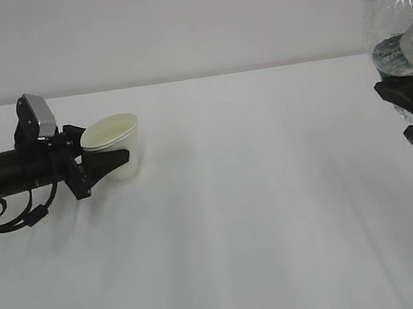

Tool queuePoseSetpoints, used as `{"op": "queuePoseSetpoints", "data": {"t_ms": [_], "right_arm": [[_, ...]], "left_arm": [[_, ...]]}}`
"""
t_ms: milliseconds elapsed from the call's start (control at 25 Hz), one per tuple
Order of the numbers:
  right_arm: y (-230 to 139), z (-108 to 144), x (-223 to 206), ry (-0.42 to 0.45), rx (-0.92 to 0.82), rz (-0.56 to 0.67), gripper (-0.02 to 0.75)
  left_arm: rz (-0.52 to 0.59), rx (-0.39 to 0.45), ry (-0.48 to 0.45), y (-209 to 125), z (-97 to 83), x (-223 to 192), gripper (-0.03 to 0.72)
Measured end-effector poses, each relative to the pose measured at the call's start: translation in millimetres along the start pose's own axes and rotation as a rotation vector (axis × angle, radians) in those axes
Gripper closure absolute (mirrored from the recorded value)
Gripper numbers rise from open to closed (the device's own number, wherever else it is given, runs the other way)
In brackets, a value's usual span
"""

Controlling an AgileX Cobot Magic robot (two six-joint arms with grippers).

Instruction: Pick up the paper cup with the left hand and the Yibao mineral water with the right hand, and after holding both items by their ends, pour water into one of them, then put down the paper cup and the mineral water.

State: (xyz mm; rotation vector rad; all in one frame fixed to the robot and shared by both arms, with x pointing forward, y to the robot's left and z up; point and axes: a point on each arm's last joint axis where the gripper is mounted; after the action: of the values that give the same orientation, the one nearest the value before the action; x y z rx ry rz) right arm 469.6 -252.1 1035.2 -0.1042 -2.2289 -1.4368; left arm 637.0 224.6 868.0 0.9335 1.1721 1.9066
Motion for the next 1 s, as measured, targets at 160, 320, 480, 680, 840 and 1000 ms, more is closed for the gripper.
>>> {"op": "queuePoseSetpoints", "data": {"t_ms": [160,320,480,680,840,1000], "right_arm": [[0.0,0.0,0.0,0.0,0.0,0.0,0.33],[0.0,0.0,0.0,0.0,0.0,0.0,0.33],[0.0,0.0,0.0,0.0,0.001,0.0,0.33],[0.0,0.0,0.0,0.0,0.001,0.0,0.33],[0.0,0.0,0.0,0.0,0.002,0.0,0.33],[0.0,0.0,0.0,0.0,0.002,0.0,0.33]], "left_arm": [[0.0,0.0,0.009,-1.3,0.4,-0.3,0.274],[0.003,0.025,0.026,-8.3,-0.7,-1.7,0.276],[0.011,0.034,0.027,-14.4,-2.4,-2.0,0.277],[0.014,0.035,0.041,-19.1,-2.8,-2.9,0.278],[0.018,0.048,0.054,-23.2,-3.3,-3.5,0.278],[0.018,0.053,0.058,-24.3,-3.4,-3.7,0.278]]}}
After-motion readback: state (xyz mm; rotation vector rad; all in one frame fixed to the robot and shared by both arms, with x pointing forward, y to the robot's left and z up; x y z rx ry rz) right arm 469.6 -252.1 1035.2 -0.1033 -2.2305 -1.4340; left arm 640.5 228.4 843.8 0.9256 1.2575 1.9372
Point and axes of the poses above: a point on each arm's last joint axis where the gripper is mounted, x pointing back along that axis away from the gripper, z along the wrist's bending axis when the last joint is at zero, y = z × x, and after that the axes turned 14 degrees about -x, right-handed
